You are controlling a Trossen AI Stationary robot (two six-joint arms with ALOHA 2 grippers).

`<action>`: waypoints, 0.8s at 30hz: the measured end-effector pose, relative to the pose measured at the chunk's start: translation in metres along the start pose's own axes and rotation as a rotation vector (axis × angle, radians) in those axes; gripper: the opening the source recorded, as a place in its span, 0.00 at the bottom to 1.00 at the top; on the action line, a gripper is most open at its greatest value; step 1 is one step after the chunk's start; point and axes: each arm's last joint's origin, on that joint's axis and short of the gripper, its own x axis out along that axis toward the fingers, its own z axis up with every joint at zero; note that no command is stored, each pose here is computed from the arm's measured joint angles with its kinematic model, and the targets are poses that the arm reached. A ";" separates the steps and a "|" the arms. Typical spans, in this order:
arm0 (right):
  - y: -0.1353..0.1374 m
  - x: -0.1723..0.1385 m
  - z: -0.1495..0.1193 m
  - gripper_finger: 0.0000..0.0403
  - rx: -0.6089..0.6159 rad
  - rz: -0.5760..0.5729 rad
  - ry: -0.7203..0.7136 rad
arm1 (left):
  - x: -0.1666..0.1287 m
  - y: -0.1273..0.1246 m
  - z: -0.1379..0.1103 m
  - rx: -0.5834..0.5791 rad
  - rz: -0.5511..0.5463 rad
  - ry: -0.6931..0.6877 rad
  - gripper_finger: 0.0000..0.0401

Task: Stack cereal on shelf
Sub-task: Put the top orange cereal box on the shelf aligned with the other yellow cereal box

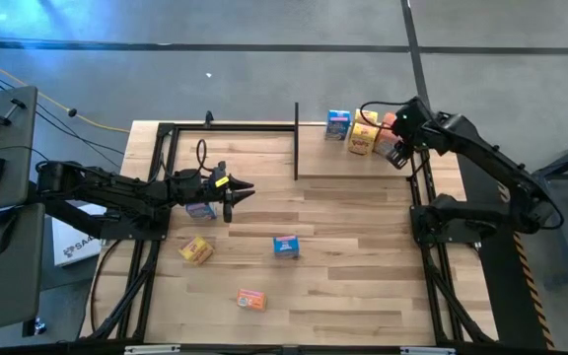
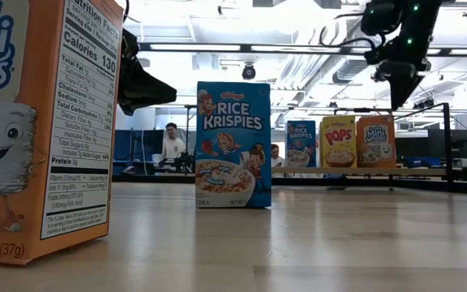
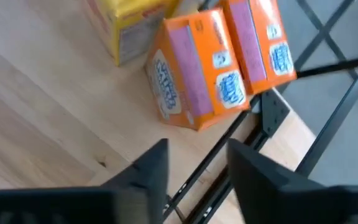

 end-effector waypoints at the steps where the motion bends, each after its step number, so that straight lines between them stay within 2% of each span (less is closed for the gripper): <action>1: 0.000 0.002 0.000 0.26 0.010 -0.006 0.012 | 0.000 0.000 0.000 0.000 0.000 0.000 0.22; 5: 0.001 0.008 0.004 0.11 0.027 -0.008 0.040 | 0.000 0.000 0.000 0.000 0.000 0.000 0.22; 8: 0.003 0.014 0.008 0.05 0.036 -0.003 0.053 | 0.000 0.000 0.000 0.000 0.000 0.000 0.22; 15: 0.004 0.025 0.016 0.05 0.044 -0.034 0.075 | 0.000 0.000 0.000 0.000 0.000 0.001 0.22; 24: 0.004 0.023 0.016 0.05 0.050 -0.054 0.060 | 0.000 0.000 0.000 -0.020 0.000 0.001 0.22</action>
